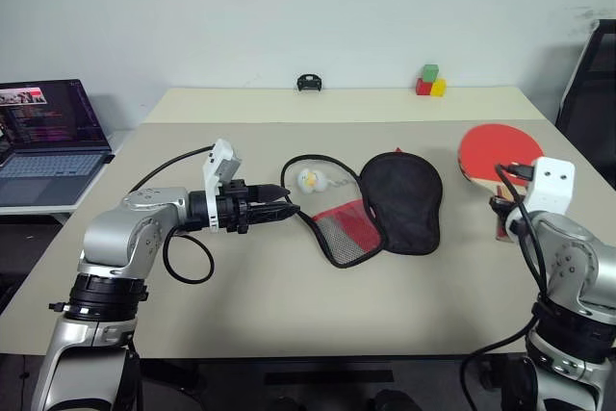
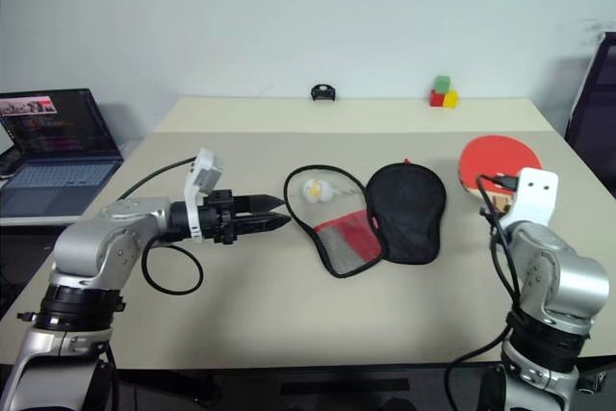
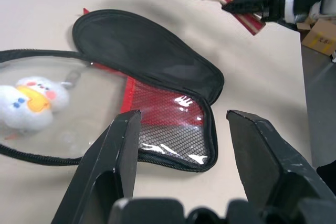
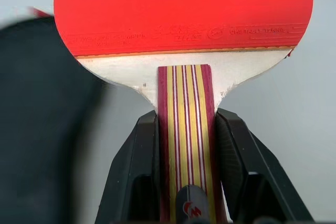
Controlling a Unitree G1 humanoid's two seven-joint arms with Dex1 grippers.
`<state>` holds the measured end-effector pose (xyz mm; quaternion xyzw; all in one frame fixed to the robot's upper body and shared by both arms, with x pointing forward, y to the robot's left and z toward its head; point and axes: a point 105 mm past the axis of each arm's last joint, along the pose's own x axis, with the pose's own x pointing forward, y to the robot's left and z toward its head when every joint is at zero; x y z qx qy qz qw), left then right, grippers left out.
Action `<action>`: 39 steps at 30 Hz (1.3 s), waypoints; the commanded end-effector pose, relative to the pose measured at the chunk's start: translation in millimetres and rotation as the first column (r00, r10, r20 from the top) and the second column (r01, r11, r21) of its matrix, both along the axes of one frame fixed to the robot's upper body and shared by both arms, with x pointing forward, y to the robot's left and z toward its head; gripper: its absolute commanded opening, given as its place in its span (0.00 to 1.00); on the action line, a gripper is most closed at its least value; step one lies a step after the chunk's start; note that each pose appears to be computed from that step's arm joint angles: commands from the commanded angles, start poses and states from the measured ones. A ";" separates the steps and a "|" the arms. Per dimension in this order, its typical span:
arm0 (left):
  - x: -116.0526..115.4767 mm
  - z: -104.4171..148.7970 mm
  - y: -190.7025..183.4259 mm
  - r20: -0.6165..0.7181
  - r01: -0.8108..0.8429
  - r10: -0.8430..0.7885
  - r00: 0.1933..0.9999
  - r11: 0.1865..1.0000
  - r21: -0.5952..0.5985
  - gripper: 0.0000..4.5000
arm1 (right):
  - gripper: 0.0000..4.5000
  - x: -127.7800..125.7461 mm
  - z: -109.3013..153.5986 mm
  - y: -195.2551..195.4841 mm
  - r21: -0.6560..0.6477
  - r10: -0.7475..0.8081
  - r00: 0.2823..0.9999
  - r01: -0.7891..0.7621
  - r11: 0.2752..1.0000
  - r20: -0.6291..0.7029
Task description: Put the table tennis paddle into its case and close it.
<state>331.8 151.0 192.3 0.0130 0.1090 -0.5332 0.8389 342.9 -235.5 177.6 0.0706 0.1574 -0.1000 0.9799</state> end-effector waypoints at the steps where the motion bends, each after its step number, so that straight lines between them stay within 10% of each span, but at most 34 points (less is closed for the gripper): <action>1: 0.9 12.8 4.5 0.056 -0.009 0.009 0.998 1.000 -0.010 0.63 | 0.24 6.8 19.6 39.4 0.024 0.091 0.994 -0.093 0.995 0.068; 9: -2.1 17.0 9.1 0.074 0.006 -0.005 0.997 1.000 -0.017 0.63 | 0.24 23.1 3.1 103.3 0.103 0.214 0.976 -0.216 0.971 0.031; 39: -15.1 30.9 1.0 0.241 0.165 -0.197 0.950 0.975 0.146 0.63 | 0.24 31.1 -49.0 111.4 0.064 0.235 0.968 -0.230 0.971 -0.092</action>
